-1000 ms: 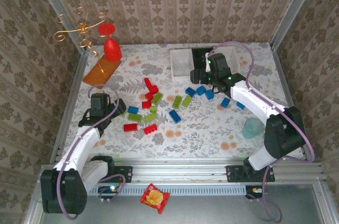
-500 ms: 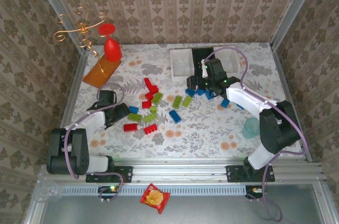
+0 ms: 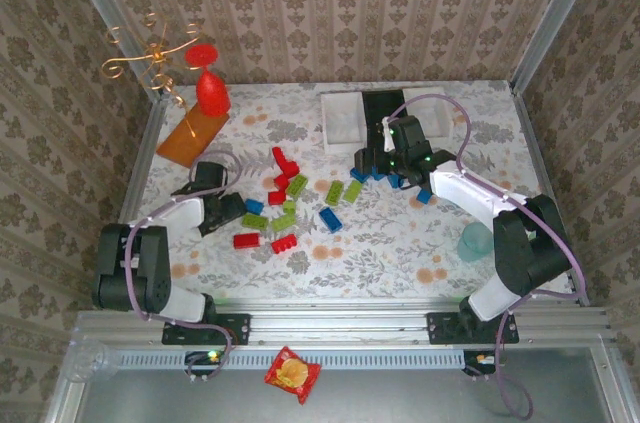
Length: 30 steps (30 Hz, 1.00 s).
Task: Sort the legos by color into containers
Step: Rotate the lego at the middle-left of the table, then pick up the lego from the middle-left of the table.
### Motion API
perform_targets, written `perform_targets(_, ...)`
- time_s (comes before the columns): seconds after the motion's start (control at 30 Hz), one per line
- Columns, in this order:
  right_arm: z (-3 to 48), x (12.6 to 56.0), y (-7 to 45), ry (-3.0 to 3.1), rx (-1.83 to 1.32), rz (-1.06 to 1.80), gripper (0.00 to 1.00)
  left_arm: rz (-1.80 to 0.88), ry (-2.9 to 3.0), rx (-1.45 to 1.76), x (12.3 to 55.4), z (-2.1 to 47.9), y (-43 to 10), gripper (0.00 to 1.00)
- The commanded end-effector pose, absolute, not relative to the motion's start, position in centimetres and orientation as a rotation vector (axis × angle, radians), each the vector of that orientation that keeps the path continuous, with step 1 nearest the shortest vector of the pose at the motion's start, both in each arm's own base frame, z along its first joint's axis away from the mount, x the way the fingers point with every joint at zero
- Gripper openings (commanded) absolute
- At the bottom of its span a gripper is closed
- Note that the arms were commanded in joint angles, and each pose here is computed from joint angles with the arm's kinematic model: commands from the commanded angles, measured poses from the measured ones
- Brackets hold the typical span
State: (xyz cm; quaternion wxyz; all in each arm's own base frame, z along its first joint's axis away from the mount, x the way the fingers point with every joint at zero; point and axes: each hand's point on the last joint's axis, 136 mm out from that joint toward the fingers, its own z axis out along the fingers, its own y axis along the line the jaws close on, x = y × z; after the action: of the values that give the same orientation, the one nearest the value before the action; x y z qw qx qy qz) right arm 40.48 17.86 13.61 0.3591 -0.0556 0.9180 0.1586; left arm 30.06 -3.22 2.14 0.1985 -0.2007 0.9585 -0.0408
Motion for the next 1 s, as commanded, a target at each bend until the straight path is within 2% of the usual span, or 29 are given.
perform_targets(0.0, 14.5, 40.1, 18.2, 2.340, -0.134, 0.443, 0.90, -0.233, 2.455, -0.454, 36.4, 5.8, -4.6, 0.82)
perform_targets(0.33, 14.1, 40.0, 18.0, 2.347, -0.135, 0.427, 0.90, -0.173, 2.501, -0.443, 36.8, 4.6, -4.2, 0.77)
perform_targets(0.6, 13.9, 39.9, 17.9, 2.347, -0.132, 0.425, 0.90, -0.025, 2.575, -0.342, 35.0, 4.0, -3.8, 0.80)
perform_targets(0.83, 13.6, 39.8, 18.0, 2.358, -0.134, 0.434, 0.90, 0.022, 2.568, -0.358, 35.0, 3.4, -3.1, 0.60)
perform_targets(0.97, 13.7, 39.7, 17.9, 2.355, -0.137, 0.428, 0.90, -0.009, 2.595, -0.340, 35.2, 3.1, -3.7, 0.56)
